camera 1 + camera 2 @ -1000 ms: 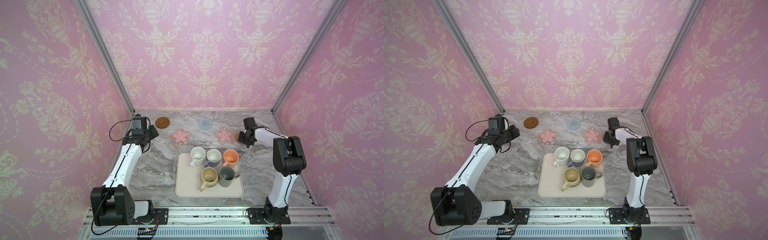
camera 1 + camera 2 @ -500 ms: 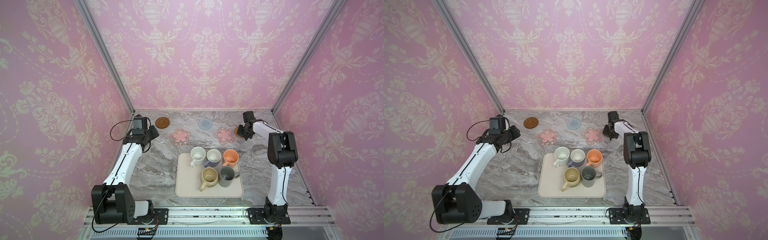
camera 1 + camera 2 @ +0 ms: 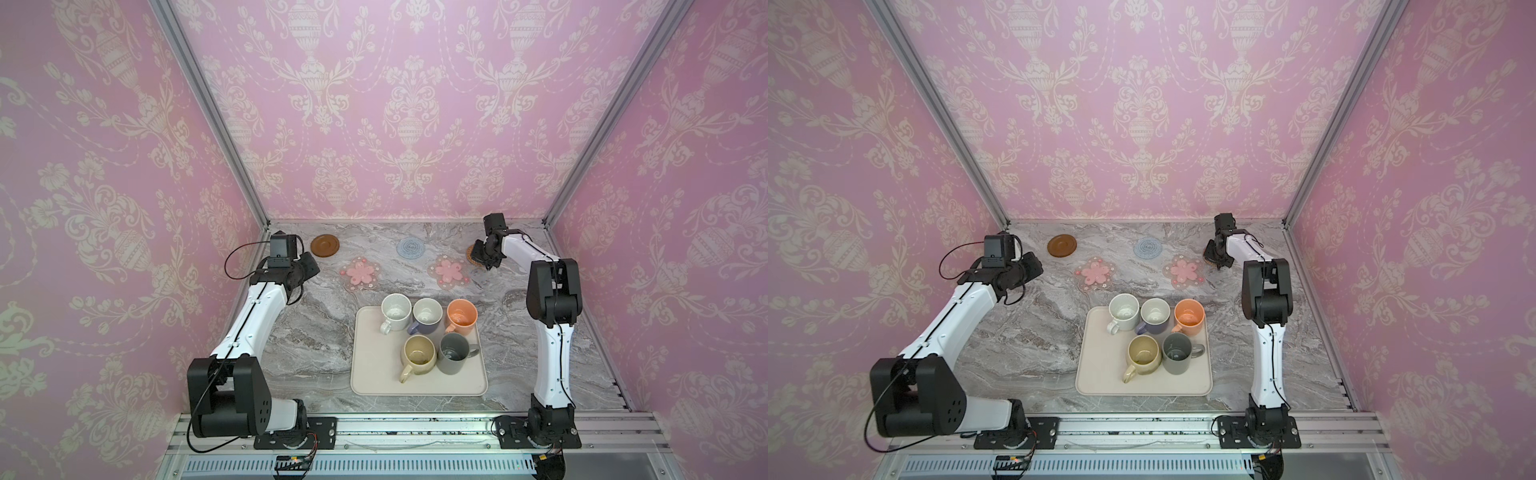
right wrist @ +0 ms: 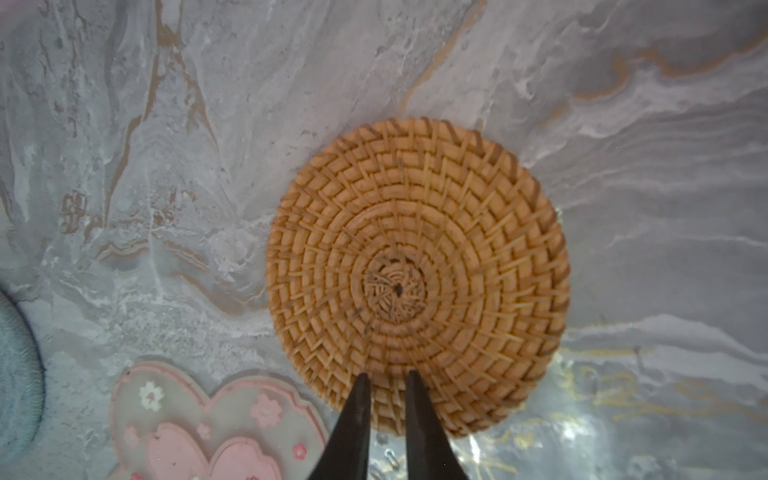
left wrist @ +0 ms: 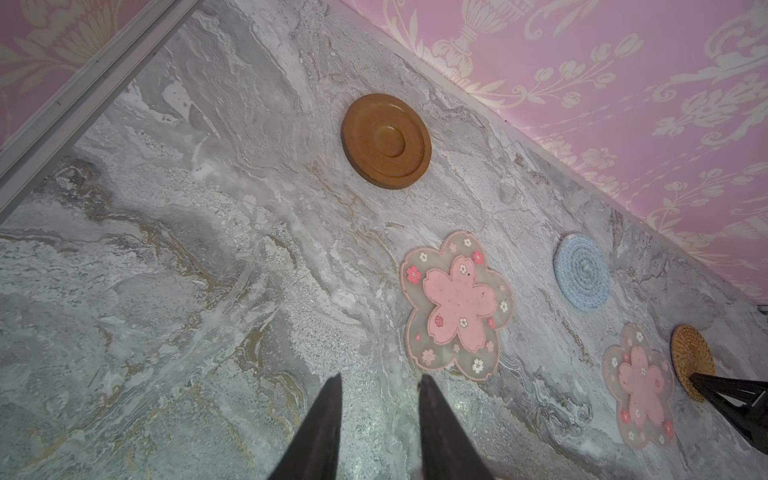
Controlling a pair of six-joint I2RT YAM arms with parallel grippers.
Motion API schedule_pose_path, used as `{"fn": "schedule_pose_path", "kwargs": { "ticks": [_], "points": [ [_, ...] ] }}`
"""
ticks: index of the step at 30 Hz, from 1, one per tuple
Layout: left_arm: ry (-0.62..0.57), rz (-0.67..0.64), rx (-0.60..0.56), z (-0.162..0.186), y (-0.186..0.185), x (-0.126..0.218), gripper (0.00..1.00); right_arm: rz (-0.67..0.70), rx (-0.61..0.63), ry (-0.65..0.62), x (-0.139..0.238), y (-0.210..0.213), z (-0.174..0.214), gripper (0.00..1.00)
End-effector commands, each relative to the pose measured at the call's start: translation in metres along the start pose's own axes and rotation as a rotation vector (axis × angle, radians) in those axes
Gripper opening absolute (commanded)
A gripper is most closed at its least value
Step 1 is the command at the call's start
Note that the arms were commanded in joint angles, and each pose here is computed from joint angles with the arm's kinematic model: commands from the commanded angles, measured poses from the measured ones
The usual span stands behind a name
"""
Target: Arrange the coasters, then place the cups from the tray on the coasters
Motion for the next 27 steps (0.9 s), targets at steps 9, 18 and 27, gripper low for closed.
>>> {"fn": "schedule_pose_path", "kwargs": {
  "ticks": [9, 18, 27],
  "points": [
    [0.029, 0.022, 0.032, 0.003, 0.001, -0.015, 0.34, 0.021, -0.009, 0.063, -0.025, -0.002, -0.006, 0.19],
    [0.047, 0.025, 0.022, 0.005, -0.004, -0.023, 0.34, -0.014, -0.020, 0.034, -0.026, 0.006, -0.022, 0.20],
    [0.077, 0.036, -0.006, 0.010, -0.017, -0.031, 0.34, -0.073, 0.002, 0.018, -0.016, 0.014, -0.029, 0.24]
  ]
}}
Point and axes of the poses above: each gripper's point midway between its finger pads, its own x axis back along the fingers, its own y axis along the line the jaws close on, z = x × y, the point moved 10 cm from there along x, back along the fingers, and after that the axes turned 8 degrees about -x, right-handed, at the moved point
